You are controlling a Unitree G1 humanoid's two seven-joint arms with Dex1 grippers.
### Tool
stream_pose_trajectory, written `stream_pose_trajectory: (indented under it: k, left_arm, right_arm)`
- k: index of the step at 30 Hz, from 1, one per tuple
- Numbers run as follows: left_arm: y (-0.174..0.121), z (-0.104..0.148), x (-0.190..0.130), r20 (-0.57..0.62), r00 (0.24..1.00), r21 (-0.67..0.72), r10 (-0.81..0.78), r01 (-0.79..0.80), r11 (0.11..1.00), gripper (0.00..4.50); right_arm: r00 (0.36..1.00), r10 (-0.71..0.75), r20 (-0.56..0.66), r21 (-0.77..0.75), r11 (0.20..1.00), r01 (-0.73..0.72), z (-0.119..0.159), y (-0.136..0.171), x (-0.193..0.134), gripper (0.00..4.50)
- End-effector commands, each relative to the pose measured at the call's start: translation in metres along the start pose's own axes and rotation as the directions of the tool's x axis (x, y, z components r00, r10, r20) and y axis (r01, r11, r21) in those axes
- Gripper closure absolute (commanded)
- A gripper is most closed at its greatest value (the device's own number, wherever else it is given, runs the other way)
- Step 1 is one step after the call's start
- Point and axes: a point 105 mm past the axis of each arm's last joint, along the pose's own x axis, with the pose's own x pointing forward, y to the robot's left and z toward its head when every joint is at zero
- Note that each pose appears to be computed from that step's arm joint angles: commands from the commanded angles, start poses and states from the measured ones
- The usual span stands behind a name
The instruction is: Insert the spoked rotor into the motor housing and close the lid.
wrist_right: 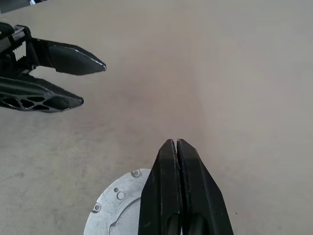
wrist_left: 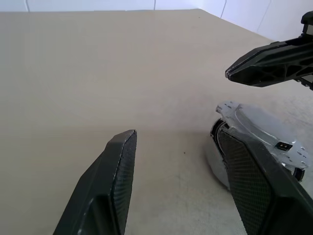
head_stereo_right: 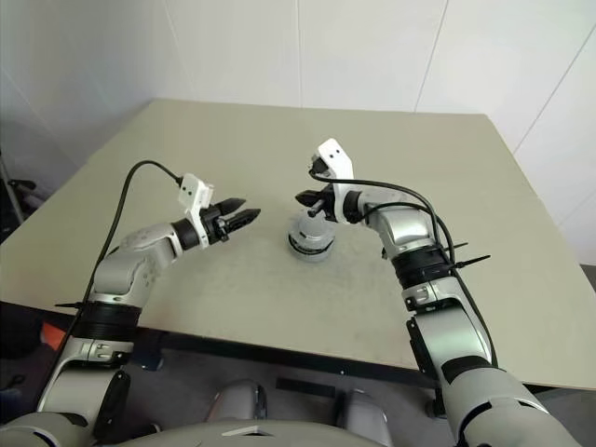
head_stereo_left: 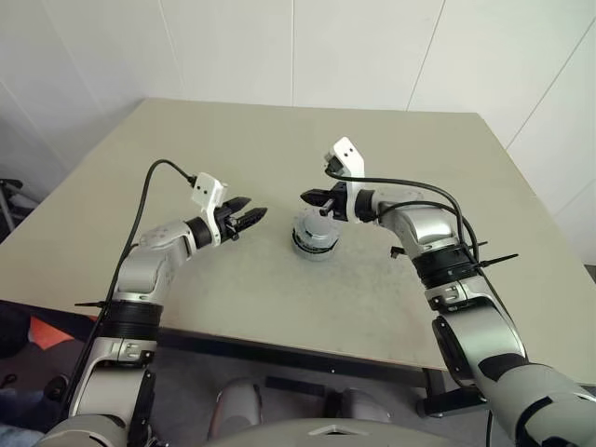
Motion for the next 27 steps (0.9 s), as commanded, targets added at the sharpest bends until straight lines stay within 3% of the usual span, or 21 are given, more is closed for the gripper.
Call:
stream_pose_trajectory:
  k: [1, 9, 18, 23, 27]
  left_arm:
    - [-0.001, 0.019, -0.003, 0.056, 0.998, 0.034, -0.002, 0.000, 0.999, 1.68]
    - [-0.002, 0.022, 0.001, 0.053, 0.998, 0.043, -0.019, 0.017, 0.999, 1.68]
    - [-0.001, 0.023, 0.003, 0.049, 0.999, 0.048, -0.021, 0.019, 0.999, 1.68]
    - [-0.003, 0.021, 0.004, 0.047, 0.998, 0.043, -0.029, 0.027, 0.999, 1.68]
    - [-0.005, 0.017, 0.006, 0.040, 0.999, 0.039, -0.036, 0.034, 0.999, 1.68]
  right_arm:
    - [0.999, 0.029, -0.023, 0.003, 1.000, -0.029, -0.011, 0.011, 0.004, 4.49]
    - [0.995, -0.018, -0.096, 0.100, 0.995, 0.028, -0.048, 0.004, 0.003, 4.49]
    - [0.991, -0.028, -0.131, 0.096, 0.995, 0.041, -0.070, 0.008, 0.002, 4.49]
    - [0.967, 0.053, 0.249, 0.051, 0.996, -0.068, 0.000, 0.020, -0.011, 4.49]
    - [0.965, 0.056, 0.256, 0.021, 0.998, -0.064, 0.002, 0.019, -0.015, 4.49]
